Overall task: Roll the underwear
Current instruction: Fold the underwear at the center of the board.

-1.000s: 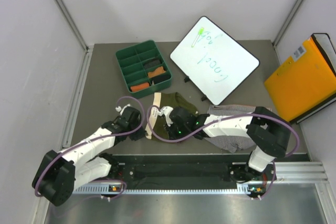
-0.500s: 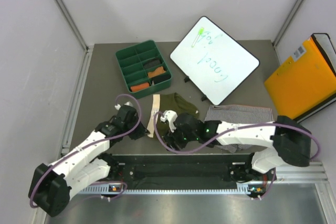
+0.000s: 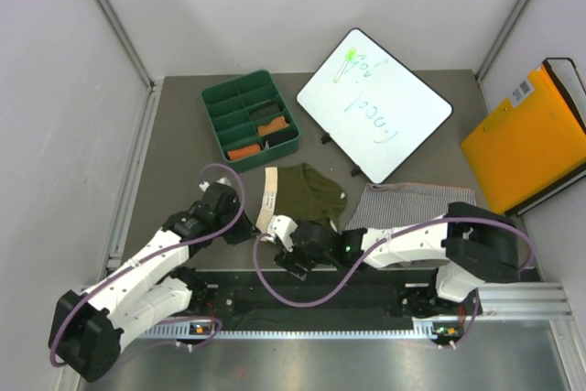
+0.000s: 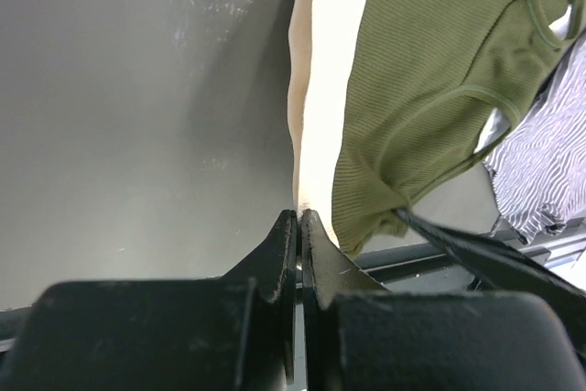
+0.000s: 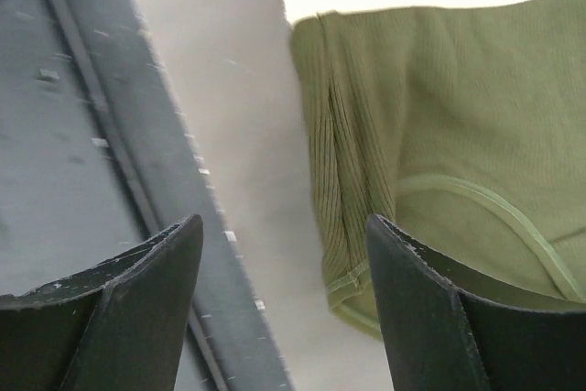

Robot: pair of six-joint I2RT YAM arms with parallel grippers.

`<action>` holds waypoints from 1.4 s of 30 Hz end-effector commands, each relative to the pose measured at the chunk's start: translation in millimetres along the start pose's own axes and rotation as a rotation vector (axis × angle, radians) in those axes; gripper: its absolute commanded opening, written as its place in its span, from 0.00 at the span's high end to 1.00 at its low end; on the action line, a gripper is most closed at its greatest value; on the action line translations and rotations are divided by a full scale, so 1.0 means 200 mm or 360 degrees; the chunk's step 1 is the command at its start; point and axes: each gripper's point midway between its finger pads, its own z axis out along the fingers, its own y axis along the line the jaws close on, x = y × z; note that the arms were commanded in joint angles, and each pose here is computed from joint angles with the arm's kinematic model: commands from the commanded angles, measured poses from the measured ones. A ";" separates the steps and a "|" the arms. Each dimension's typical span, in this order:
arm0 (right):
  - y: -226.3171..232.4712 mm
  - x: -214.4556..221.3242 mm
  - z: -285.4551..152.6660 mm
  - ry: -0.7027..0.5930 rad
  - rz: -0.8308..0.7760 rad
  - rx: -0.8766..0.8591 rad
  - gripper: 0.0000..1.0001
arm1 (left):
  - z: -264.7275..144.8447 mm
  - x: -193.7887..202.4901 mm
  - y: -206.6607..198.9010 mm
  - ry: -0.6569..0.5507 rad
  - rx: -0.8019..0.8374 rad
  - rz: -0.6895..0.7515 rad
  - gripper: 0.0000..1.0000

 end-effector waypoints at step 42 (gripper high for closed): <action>0.10 -0.15 -0.24 -0.0028 -0.0064 -0.0206 1.00 | -0.24 -0.17 0.01 -0.0276 -0.0115 0.0087 1.00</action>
